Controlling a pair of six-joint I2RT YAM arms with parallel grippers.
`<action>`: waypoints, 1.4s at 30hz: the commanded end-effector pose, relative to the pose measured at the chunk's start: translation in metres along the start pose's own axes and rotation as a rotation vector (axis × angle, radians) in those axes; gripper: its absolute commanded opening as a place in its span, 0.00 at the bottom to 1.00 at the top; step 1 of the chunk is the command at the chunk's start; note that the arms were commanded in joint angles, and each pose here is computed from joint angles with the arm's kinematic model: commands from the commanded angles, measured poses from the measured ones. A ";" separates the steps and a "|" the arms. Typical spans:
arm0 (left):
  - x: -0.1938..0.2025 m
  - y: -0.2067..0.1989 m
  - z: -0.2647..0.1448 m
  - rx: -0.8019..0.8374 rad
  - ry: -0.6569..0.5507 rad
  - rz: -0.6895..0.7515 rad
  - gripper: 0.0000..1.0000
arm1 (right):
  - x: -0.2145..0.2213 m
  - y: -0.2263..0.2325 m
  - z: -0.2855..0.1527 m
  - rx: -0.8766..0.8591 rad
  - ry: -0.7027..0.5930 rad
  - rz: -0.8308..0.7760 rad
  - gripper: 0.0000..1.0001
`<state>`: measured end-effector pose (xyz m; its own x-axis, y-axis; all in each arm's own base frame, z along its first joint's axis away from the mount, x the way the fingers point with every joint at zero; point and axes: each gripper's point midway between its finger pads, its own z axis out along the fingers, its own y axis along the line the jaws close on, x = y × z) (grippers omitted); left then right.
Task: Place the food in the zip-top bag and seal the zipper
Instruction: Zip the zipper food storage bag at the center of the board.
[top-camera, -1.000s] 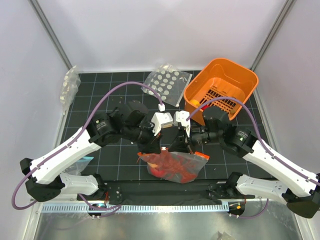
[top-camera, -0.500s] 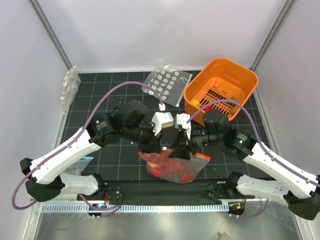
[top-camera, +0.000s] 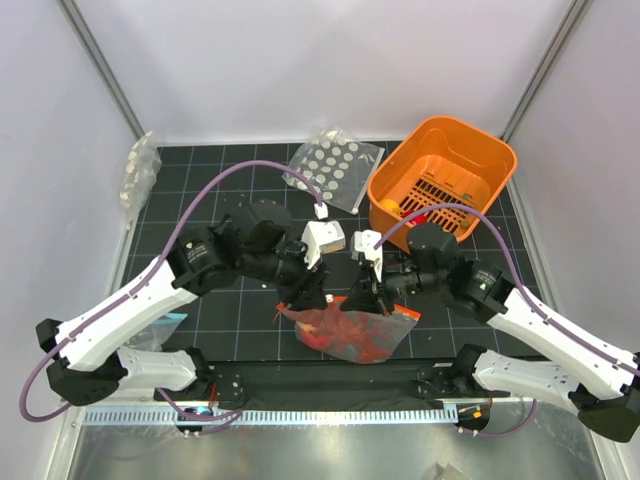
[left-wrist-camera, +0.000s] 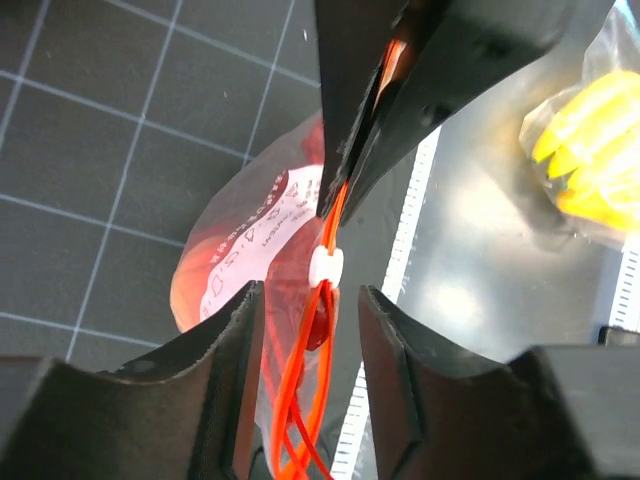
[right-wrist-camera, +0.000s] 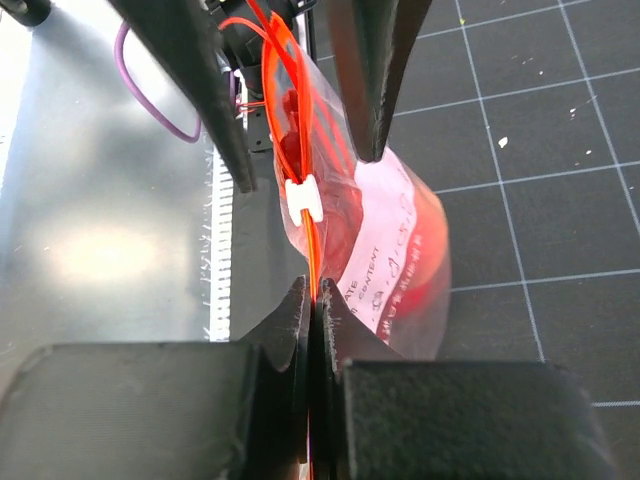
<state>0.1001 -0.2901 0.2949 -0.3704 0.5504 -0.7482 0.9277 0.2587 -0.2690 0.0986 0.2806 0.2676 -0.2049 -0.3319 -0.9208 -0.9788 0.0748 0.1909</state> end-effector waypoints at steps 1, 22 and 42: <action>-0.034 -0.010 -0.014 0.016 -0.136 0.068 0.48 | -0.034 0.008 -0.005 -0.029 -0.074 -0.040 0.01; -0.031 -0.014 0.000 0.086 -0.077 0.102 0.01 | -0.058 0.020 -0.011 -0.068 -0.128 -0.028 0.01; 0.025 -0.006 -0.029 -0.018 0.009 0.068 0.00 | -0.042 0.022 -0.033 -0.046 -0.120 -0.009 0.01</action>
<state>0.0950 -0.2990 0.3236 -0.2458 0.4601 -0.8531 0.9685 0.1529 -0.1966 0.0944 0.2782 0.3028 -0.2247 -0.2598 -0.9392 -0.9743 0.0435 0.2211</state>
